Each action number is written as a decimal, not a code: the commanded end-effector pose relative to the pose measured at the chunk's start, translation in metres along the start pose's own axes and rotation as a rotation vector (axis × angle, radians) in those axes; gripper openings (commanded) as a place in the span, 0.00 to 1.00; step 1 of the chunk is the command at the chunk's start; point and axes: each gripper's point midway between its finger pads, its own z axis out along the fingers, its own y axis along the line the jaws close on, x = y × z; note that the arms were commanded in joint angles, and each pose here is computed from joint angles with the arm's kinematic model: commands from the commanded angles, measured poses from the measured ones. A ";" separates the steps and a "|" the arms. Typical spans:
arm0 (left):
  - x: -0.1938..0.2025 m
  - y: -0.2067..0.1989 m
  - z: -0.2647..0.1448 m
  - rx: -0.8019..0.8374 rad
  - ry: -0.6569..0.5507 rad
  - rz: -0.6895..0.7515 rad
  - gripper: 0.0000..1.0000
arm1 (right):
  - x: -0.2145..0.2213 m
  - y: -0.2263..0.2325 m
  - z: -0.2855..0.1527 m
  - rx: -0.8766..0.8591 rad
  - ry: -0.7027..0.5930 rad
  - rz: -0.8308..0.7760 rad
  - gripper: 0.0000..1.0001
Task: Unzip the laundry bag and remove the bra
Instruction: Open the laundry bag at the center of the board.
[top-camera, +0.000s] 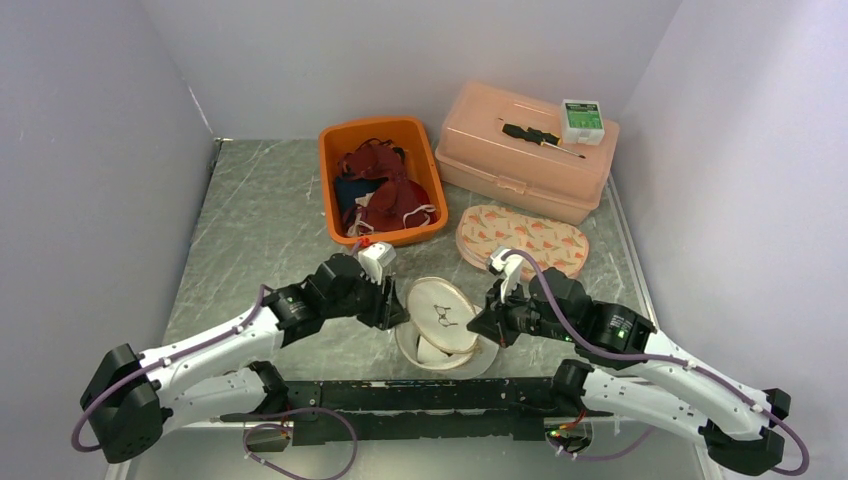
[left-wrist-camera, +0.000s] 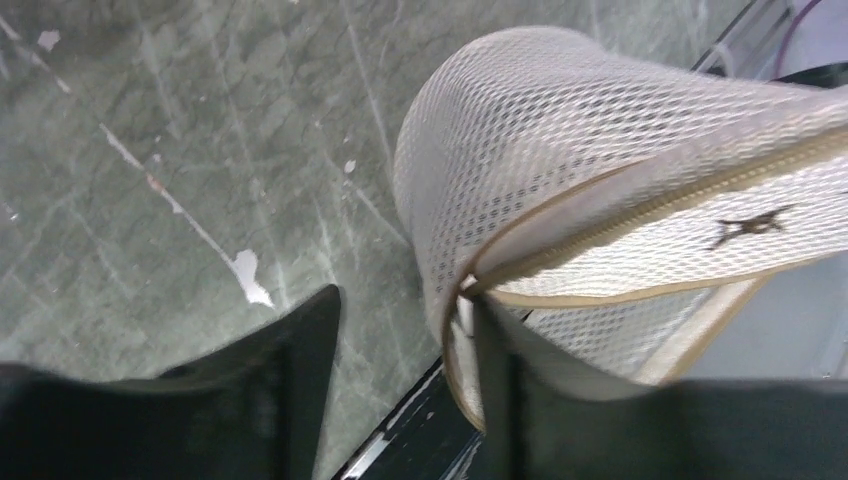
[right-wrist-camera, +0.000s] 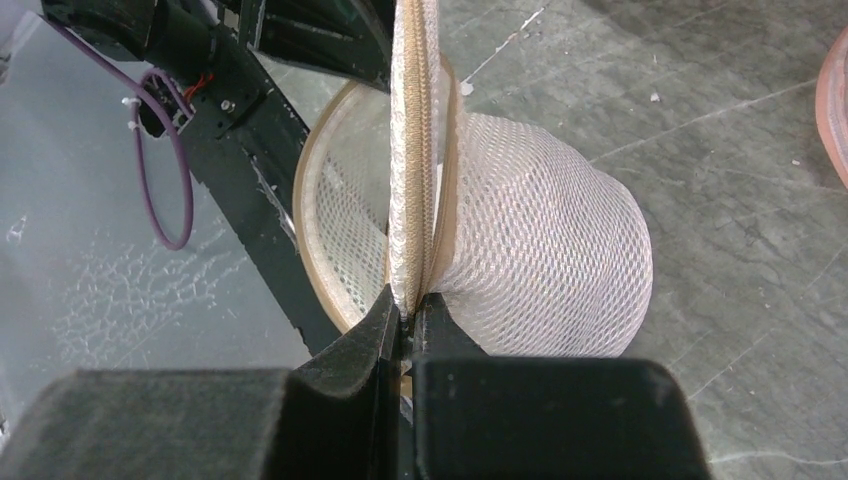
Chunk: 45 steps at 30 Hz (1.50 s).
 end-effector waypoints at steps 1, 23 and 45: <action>-0.016 -0.011 0.001 0.076 -0.060 0.013 0.39 | -0.013 0.003 0.001 -0.009 -0.056 0.007 0.00; -0.070 -0.011 -0.074 0.003 -0.554 -0.338 0.03 | -0.118 0.016 0.063 0.020 -0.180 -0.094 0.00; -0.016 0.038 -0.048 -0.353 -0.473 -0.441 0.18 | -0.027 -0.062 0.091 0.111 -0.036 0.211 0.19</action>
